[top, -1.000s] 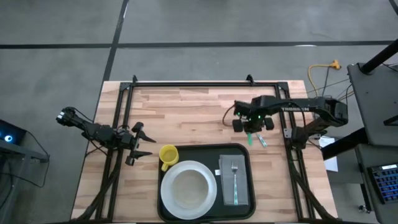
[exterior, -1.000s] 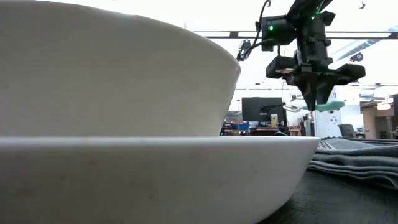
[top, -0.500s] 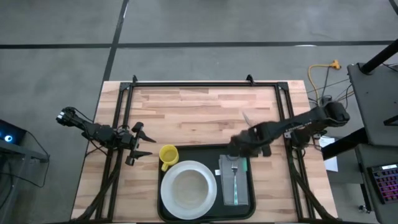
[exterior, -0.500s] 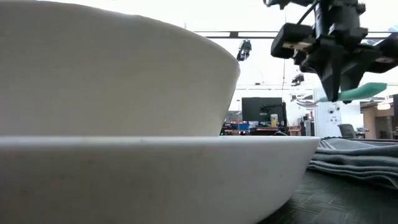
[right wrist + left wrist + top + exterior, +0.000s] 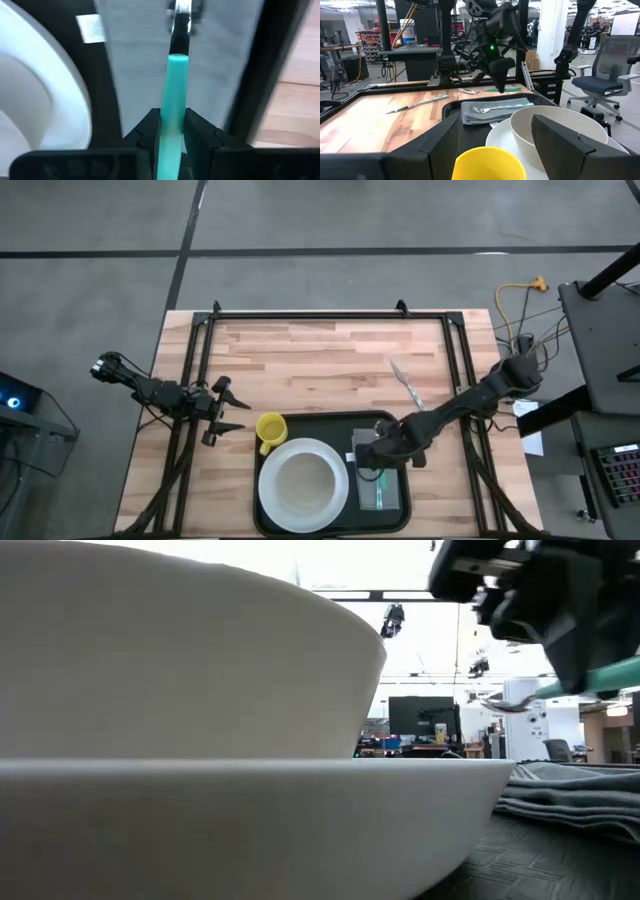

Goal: Set up tray
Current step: Put the green spoon to the left of the white fork on the gray napkin on the black serving tray

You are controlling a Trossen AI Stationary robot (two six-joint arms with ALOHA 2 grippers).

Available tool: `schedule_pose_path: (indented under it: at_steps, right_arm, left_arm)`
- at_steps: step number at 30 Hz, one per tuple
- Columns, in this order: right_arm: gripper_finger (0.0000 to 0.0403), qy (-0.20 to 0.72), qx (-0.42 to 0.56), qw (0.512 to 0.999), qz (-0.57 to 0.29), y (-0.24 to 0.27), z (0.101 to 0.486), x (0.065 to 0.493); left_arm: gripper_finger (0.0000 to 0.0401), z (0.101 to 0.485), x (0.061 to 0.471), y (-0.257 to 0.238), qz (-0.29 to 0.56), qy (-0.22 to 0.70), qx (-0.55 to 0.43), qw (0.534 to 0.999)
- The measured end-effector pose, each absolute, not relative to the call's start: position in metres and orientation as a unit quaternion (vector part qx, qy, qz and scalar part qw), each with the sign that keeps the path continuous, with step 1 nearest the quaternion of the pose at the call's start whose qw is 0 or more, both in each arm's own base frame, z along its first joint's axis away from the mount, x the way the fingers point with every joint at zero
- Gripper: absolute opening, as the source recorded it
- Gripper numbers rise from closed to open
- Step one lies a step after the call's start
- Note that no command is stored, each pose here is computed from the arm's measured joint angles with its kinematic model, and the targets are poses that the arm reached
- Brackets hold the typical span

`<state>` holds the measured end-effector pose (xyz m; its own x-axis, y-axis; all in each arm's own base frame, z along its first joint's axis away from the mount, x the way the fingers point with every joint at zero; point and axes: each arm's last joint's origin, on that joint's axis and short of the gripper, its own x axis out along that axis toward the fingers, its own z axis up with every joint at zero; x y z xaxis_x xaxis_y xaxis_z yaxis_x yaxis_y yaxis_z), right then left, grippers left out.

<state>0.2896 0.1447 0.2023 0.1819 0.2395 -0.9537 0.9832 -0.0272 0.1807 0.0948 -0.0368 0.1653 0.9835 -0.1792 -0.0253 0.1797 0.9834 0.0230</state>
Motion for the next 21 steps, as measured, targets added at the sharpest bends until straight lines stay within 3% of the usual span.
schedule_pose_path:
  at_steps: [12, 21]
  right_arm:
    - [0.0056, 0.515, 0.593, 0.484, -0.386, 0.169, 0.181, 0.347]
    - [0.0056, 0.526, 0.594, 0.472, -0.383, 0.183, 0.178, 0.355]
  left_arm:
    - [0.0224, 0.165, 0.095, -0.037, -0.09, 0.012, 0.013, 0.996]
    - [0.0224, 0.165, 0.095, -0.037, -0.09, 0.012, 0.013, 0.996]
